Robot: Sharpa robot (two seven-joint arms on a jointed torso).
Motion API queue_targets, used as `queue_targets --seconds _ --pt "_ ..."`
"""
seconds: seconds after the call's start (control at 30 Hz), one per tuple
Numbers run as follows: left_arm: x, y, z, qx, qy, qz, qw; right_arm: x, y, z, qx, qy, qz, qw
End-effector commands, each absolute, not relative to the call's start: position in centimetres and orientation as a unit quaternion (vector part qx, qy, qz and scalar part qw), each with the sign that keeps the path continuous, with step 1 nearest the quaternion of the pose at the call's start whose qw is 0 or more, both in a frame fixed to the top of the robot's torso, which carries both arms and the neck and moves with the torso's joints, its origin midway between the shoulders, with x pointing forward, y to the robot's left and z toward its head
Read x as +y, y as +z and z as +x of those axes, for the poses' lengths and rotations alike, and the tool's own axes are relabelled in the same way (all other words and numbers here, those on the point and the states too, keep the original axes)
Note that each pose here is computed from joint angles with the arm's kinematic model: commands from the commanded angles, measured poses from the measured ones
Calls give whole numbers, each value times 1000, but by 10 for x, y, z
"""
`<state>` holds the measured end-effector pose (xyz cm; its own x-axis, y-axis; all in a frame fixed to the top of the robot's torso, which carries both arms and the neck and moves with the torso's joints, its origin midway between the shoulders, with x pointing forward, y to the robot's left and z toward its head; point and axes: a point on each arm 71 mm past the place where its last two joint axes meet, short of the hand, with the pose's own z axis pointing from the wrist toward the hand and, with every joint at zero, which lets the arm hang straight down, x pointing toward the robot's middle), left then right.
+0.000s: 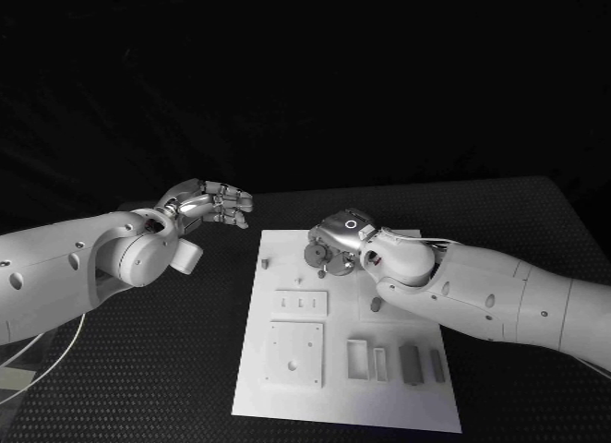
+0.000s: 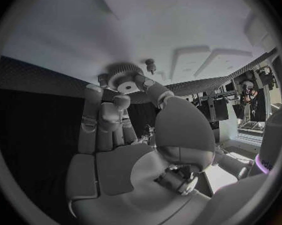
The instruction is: Assemble the parts on the task board
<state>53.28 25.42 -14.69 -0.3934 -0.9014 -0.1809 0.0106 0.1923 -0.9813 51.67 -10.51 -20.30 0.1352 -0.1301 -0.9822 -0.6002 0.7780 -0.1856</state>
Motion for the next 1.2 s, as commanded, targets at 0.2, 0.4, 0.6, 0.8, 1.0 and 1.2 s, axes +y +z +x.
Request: queue_targets --seconds 0.2,0.4,0.6,0.8,1.0,1.2 --pt "252 -146 532 642 -538 -344 423 -109 -205 519 648 165 -276 690" --pt "253 -146 532 642 -538 -345 423 -111 -206 520 653 166 -270 689" --pt "252 -146 532 642 -538 -345 423 -113 -207 522 662 168 -258 683" --pt "253 -146 532 641 -538 -348 422 -114 -208 522 670 169 -258 676" --pt "253 -146 532 641 -539 -349 421 -115 -209 522 676 174 -251 671" --pt "254 -146 533 640 -538 -349 422 -122 -203 520 655 195 -232 692"
